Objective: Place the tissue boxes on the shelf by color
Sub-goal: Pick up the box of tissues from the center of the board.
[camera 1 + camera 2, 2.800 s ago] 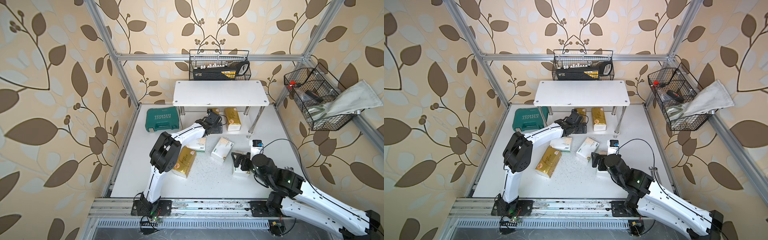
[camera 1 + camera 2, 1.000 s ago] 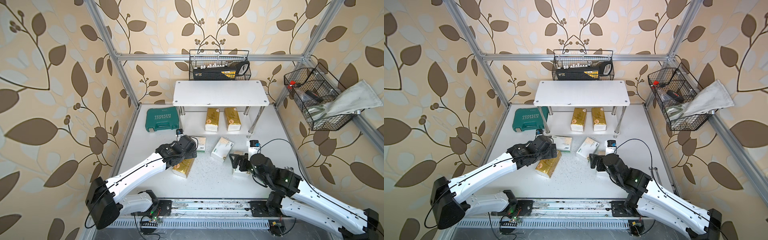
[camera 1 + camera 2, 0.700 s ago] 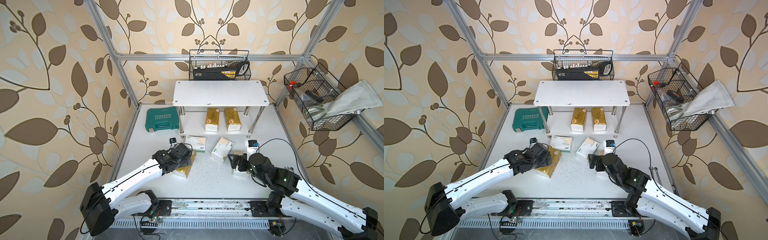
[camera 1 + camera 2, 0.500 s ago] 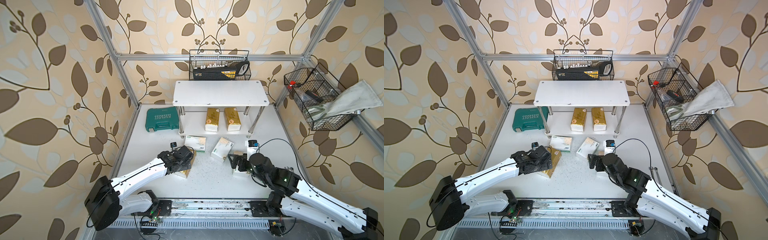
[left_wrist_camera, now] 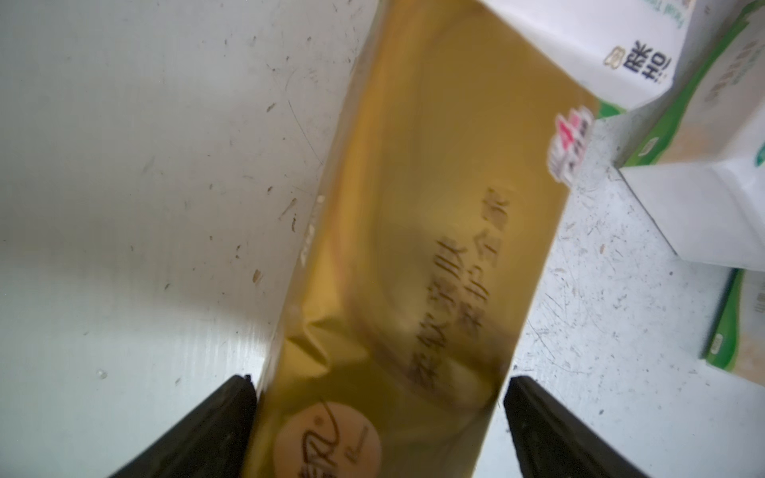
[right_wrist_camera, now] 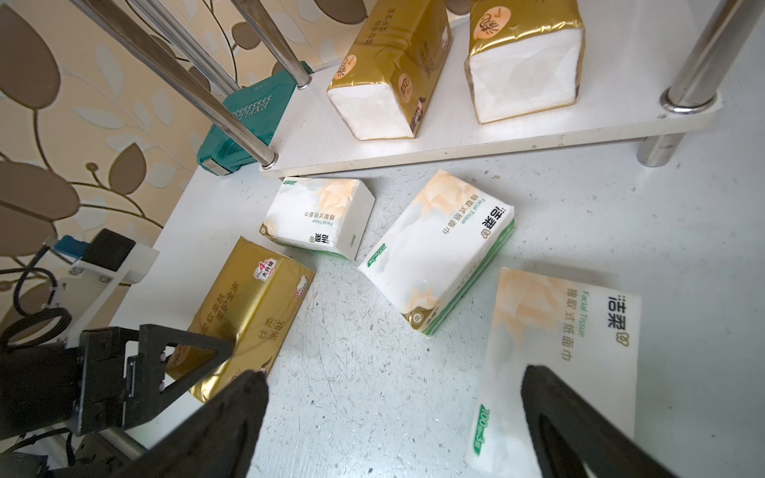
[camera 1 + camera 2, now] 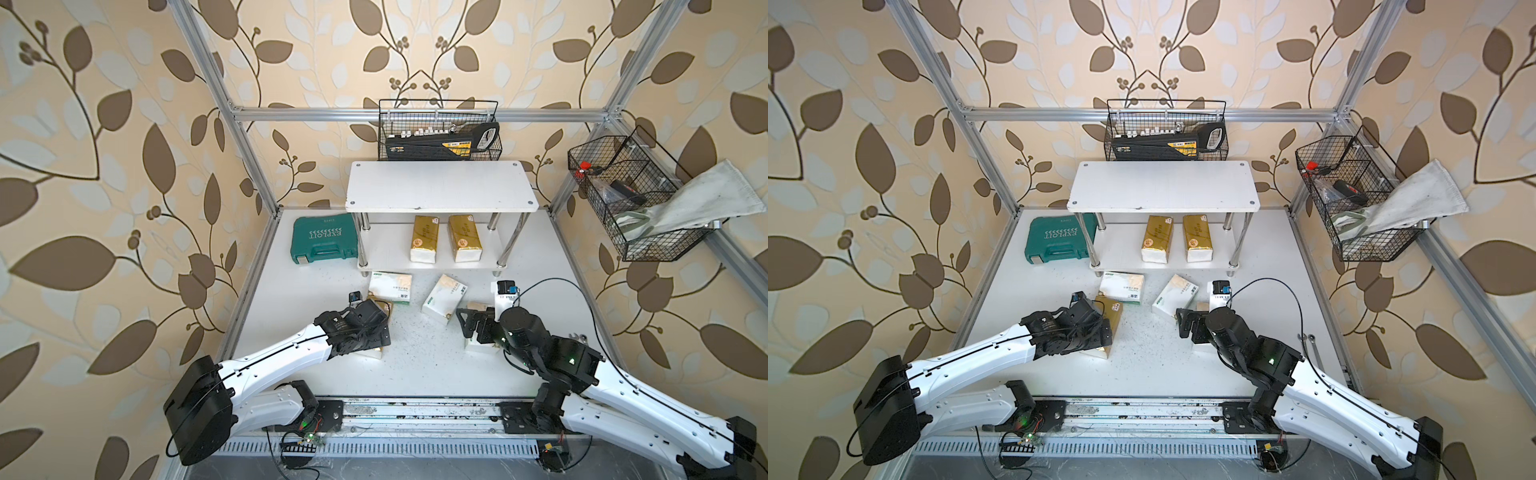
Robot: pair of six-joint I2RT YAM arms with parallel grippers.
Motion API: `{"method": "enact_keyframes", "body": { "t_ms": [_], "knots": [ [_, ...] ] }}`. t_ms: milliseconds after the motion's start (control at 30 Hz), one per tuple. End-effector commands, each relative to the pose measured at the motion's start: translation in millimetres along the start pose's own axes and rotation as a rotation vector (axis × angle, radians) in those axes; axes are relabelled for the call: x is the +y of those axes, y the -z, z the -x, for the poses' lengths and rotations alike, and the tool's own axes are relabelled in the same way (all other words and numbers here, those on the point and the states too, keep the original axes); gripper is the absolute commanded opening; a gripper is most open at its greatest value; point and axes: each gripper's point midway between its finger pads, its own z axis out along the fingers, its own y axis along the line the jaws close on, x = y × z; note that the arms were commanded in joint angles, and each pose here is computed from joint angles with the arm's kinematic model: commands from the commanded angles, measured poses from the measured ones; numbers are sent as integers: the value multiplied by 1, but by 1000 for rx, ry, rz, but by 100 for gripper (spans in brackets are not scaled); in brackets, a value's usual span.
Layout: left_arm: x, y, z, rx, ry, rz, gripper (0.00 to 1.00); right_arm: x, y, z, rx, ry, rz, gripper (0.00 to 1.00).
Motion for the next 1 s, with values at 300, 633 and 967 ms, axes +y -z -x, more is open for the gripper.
{"method": "enact_keyframes", "body": {
  "t_ms": [300, 633, 967],
  "knots": [
    [10, -2, -4, -22, -28, 127, 99, -1, 0, -2, 1, -10, 4, 99],
    [13, -23, -23, -2, -31, 177, 99, -3, 2, -1, 0, -5, -1, 99],
    [22, -33, -18, -76, -17, 200, 97, -3, 4, 0, 2, 2, -1, 99]
  ]
}}
